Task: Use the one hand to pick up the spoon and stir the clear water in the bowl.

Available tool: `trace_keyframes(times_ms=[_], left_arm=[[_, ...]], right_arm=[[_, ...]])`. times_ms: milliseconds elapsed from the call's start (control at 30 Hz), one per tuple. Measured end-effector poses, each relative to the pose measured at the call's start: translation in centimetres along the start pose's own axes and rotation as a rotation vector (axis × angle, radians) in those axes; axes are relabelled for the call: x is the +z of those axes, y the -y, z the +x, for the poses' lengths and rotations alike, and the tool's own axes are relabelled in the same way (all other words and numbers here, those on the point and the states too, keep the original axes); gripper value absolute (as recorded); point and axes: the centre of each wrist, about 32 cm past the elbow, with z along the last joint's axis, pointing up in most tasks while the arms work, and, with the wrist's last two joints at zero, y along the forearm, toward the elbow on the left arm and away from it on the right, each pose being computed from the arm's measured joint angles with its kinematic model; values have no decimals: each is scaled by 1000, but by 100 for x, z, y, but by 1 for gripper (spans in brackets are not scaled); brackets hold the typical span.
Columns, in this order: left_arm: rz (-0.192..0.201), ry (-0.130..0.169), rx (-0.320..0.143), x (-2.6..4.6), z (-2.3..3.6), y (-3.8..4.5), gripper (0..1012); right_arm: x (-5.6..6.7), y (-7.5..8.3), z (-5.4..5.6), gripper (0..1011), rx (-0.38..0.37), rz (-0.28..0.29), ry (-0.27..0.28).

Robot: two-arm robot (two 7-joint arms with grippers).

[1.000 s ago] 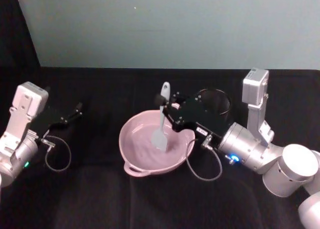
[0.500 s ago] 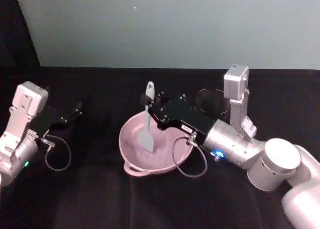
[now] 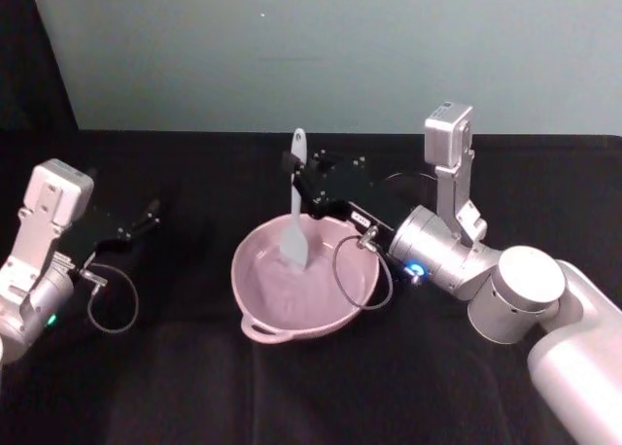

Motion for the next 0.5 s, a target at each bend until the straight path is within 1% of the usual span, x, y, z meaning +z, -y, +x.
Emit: trace_keyframes(times_ms=[233,400,500], left_arm=[[0,0,0,0,0,0,1011],[0,0,0,0,0,0,1011],[0,0,0,0,0,0,1011]], right_arm=[[9,62,60,116,-28,5,29],[30,168,76,116,-34,8,40],[44,225,72,116,-33,10,37]])
